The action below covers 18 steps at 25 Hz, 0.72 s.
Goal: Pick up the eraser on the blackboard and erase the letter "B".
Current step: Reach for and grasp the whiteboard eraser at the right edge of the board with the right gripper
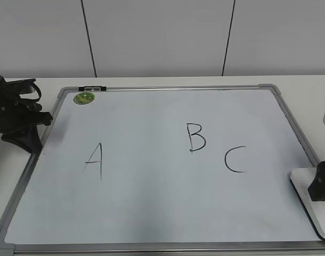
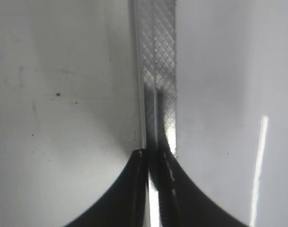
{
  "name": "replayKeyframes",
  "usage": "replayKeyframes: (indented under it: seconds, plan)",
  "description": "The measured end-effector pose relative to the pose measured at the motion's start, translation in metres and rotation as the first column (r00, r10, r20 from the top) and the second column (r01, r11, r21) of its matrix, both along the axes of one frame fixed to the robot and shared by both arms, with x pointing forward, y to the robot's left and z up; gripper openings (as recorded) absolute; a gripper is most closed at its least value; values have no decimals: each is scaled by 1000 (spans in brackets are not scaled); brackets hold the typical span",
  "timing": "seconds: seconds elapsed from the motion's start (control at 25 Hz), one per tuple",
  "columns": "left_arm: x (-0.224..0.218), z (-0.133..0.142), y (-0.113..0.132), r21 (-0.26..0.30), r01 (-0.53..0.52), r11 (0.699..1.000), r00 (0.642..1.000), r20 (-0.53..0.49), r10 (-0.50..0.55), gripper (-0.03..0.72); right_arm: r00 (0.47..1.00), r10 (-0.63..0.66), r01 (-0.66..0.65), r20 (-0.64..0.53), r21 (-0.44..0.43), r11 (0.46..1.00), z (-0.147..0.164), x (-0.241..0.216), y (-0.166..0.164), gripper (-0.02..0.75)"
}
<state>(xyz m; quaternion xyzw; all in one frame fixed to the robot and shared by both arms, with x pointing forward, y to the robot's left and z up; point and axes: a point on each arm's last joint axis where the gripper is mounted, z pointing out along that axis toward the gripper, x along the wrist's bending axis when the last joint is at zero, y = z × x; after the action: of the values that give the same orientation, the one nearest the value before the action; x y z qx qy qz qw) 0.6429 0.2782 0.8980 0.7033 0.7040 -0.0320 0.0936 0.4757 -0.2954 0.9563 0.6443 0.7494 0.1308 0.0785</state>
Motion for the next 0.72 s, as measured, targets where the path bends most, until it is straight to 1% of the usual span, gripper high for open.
replayKeyframes:
  seconds: [0.2, 0.32, 0.6, 0.72]
  plan:
    - [0, 0, 0, 0, 0, 1000, 1000, 0, 0, 31, 1000, 1, -1, -29, 0, 1000, -9, 16, 0, 661]
    - [0, 0, 0, 0, 0, 1000, 1000, 0, 0, 31, 997, 3, -3, -73, 2, 1000, -18, 18, 0, 660]
    - [0, 0, 0, 0, 0, 1000, 1000, 0, 0, 31, 993, 3, -3, -118, 4, 1000, -29, 21, 0, 660]
    - [0, 0, 0, 0, 0, 1000, 1000, 0, 0, 31, 990, 5, -4, -140, 4, 1000, -35, 22, -1, 646]
